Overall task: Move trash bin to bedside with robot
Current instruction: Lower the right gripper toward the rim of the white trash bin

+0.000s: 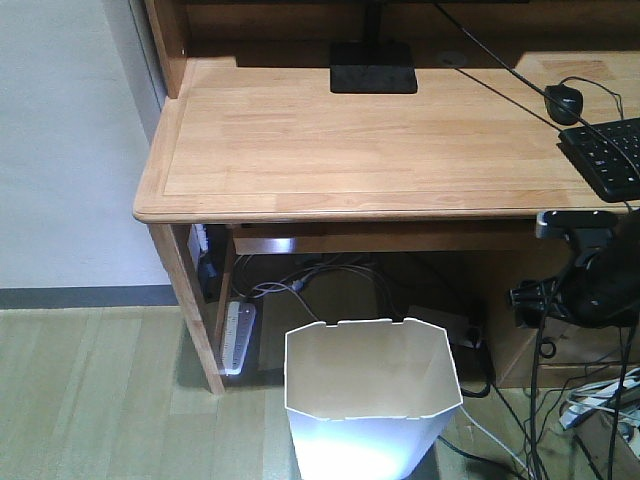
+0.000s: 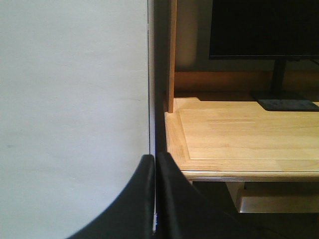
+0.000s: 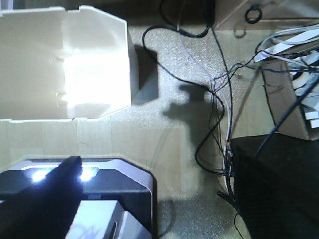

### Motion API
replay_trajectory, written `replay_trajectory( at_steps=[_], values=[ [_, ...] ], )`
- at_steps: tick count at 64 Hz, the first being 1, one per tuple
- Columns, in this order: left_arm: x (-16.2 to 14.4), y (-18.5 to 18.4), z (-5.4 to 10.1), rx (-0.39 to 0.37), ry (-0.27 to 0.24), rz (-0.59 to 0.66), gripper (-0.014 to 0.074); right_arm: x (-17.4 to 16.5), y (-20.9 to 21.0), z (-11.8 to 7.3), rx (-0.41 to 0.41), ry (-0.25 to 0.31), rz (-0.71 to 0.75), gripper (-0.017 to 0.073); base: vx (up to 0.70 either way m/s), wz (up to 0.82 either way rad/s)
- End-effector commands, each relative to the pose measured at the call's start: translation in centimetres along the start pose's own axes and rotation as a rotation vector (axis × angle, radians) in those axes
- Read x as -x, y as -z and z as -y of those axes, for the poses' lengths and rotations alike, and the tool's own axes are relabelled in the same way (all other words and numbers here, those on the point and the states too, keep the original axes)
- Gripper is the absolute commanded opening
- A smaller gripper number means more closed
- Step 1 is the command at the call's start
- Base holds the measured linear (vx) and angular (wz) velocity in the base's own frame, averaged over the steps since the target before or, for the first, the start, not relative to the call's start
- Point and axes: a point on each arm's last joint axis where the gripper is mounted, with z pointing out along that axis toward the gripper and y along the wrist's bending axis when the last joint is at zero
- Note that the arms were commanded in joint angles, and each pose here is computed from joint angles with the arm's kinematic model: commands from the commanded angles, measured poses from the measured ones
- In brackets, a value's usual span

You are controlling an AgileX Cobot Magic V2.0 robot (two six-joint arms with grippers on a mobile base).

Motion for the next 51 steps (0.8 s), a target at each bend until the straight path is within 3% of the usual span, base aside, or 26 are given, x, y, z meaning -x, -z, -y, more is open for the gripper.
replay_trajectory(
  at_steps=[1,16,37,51],
  values=[
    [-0.3,-0.1,-0.2,0.02,0.014,0.045,-0.0006,1.8,-0.7,0.1,0.011,0.041,0.066,0.0574,0.0,0.0],
    [-0.3,-0.1,-0.2,0.02,0.014,0.045,-0.0006,3.5,-5.5,0.0,0.037,0.117,0.049,0.0574,0.0,0.0],
    [-0.3,-0.1,-0.2,0.02,0.014,0.045,-0.0006,4.9,-12.9,0.0,0.062,0.151,-0.044,0.0573,0.0,0.0],
    [-0.3,-0.1,-0.2,0.02,0.014,0.045,-0.0006,4.9,-17.1,0.1,0.071,0.139,-0.091,0.0573,0.0,0.0]
  ],
)
